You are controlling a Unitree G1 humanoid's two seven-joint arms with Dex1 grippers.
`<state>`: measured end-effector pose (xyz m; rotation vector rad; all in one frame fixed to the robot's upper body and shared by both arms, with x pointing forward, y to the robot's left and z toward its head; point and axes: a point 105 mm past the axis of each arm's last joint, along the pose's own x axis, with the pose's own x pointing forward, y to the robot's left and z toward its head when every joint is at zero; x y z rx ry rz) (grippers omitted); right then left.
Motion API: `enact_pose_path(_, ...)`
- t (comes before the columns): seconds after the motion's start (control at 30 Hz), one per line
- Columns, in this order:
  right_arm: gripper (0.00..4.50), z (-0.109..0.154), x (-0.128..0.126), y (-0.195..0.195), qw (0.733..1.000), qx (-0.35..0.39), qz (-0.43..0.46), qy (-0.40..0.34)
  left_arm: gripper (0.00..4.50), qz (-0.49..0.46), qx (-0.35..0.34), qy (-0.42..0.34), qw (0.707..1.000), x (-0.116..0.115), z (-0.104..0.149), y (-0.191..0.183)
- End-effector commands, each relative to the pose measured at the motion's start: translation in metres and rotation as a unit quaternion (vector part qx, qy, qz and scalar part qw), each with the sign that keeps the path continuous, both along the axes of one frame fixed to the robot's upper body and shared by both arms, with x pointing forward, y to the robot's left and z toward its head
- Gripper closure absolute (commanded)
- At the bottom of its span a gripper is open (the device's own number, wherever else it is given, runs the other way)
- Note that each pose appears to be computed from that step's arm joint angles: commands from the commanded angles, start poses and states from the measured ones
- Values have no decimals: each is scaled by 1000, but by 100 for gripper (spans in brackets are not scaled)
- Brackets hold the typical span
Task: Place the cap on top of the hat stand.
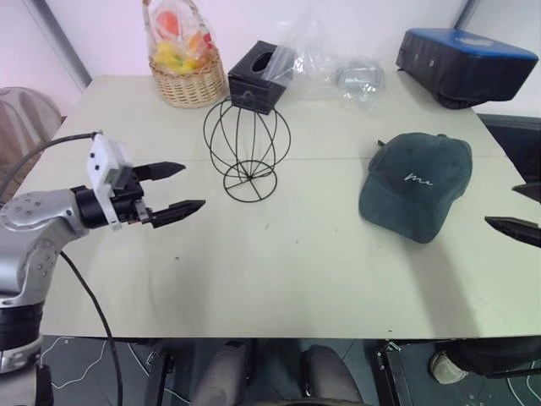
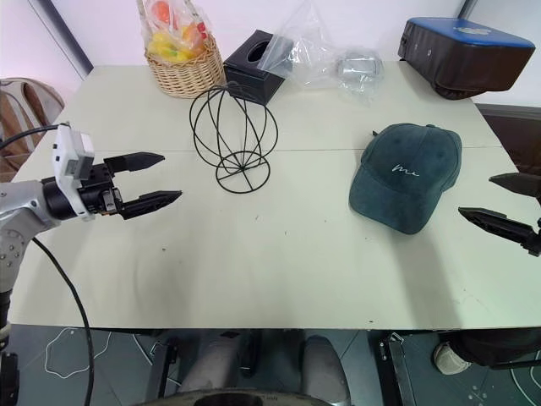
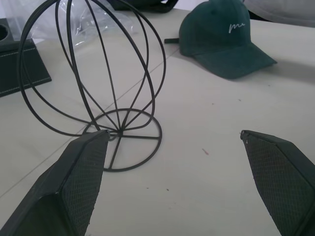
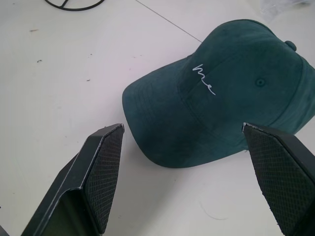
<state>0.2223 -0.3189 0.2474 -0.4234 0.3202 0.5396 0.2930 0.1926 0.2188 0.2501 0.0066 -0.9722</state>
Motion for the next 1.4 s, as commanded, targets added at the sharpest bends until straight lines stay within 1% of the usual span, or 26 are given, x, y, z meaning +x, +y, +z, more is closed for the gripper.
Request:
enact_pose_path(0.03,58,13,-3,0,1000,-5,1,-29,0,-8,2,-25,1000,-1,10,-2)
enact_pose_path(0.47,58,15,-4,3,999,8,11,-33,0,-13,6,-22,1000,-3,10,-1)
enact_pose_path(1.23,58,10,-5,10,999,11,17,-27,0,-17,7,-21,1000,-1,10,-2)
enact_pose_path(1.4,58,9,4,15,997,-18,-5,-74,0,-19,7,-19,1000,0,8,-4)
